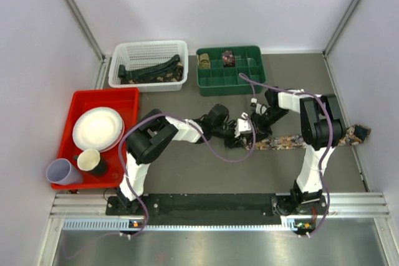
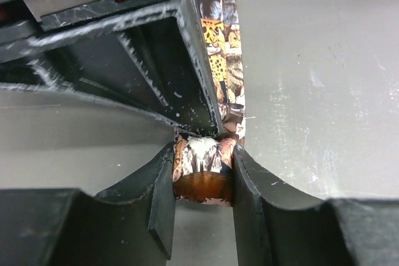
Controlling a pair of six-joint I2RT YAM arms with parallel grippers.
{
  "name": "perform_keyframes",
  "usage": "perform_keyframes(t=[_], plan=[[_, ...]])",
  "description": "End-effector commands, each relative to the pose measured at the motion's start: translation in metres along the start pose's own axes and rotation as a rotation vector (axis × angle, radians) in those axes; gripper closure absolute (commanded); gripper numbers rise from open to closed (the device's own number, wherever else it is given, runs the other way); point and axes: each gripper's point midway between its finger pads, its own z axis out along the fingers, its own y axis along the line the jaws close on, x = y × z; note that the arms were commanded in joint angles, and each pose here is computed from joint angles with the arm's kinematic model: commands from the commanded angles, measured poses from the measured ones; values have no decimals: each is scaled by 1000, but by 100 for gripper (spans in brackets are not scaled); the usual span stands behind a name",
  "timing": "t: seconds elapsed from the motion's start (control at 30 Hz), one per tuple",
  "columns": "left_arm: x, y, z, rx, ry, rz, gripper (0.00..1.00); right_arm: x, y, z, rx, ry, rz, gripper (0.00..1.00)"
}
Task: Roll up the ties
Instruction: Roll the tie at the center of the board.
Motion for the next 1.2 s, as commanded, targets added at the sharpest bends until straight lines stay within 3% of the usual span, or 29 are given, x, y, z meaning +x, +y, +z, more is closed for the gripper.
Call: perform_keyframes(t=[0.0, 0.03, 0.13, 0.37, 0.9, 1.03, 1.17], plan=[[86, -30, -38, 26, 427, -154, 80, -22, 0, -7, 3, -63, -106, 71], [85, -28, -42, 21, 445, -151, 83, -23, 4, -14, -6, -79, -120, 60], [91, -30, -56, 14, 520, -146, 86, -19, 15, -25, -65, -84, -126, 50], [102, -22, -66, -25, 629, -160, 89, -14, 49, -34, -245, -128, -144, 47], [106, -21, -65, -34, 644, -180, 89, -17, 42, 13, -241, -40, -71, 69], [107, -22, -66, -35, 645, -186, 87, -15, 39, 14, -224, -35, -80, 100], [104, -22, -65, -41, 621, -210, 63, -14, 28, 14, -163, -44, -99, 100]])
